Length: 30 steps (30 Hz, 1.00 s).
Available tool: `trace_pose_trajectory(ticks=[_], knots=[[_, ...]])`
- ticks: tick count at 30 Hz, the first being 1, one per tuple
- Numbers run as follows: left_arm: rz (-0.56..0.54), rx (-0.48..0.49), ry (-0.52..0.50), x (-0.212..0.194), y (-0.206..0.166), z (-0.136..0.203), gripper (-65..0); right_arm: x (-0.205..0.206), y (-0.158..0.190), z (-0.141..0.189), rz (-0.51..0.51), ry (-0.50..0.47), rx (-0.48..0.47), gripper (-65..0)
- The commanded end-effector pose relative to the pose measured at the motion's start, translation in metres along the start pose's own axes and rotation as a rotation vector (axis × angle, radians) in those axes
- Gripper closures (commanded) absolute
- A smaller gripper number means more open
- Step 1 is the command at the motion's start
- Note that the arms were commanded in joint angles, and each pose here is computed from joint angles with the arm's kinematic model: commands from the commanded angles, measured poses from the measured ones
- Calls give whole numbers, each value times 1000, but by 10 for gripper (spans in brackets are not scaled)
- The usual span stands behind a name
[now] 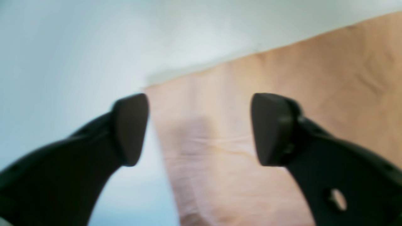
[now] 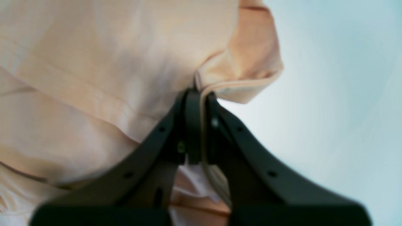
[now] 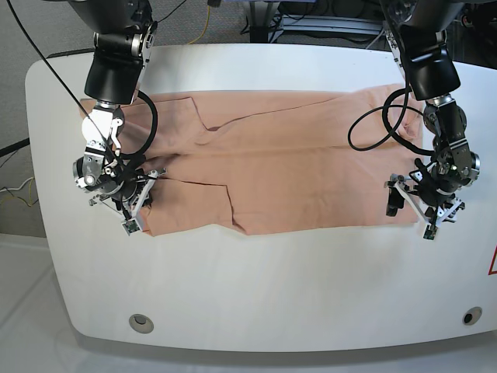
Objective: Fold the T-shirt properly
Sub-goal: 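Lower the left gripper onto the shirt edge and grasp it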
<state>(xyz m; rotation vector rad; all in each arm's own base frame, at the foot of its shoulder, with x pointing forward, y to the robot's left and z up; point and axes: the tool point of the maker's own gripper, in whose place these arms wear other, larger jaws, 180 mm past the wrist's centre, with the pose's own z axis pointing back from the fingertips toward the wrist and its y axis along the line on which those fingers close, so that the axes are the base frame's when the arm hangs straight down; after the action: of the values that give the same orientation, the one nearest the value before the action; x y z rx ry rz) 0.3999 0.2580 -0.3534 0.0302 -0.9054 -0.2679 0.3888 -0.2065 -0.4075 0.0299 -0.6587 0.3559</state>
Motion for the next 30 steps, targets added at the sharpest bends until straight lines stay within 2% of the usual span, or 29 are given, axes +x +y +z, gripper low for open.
trace_pose_trajectory(ticks=[1,8,20,30], knots=[[-28,30,-79,25,8,7,-498,23,-11,8,6,-60,-25,0],[-16,20,-95,20,7,2,-500,23,-10,8,9,-60,-23,0],[76,-33,-90,-11,-3,-20,-500,22,-9,7,10,-59,-19,0],[134,35,-102,-20,9,-23,-501,21,-8,7,12,-57,-19,0]])
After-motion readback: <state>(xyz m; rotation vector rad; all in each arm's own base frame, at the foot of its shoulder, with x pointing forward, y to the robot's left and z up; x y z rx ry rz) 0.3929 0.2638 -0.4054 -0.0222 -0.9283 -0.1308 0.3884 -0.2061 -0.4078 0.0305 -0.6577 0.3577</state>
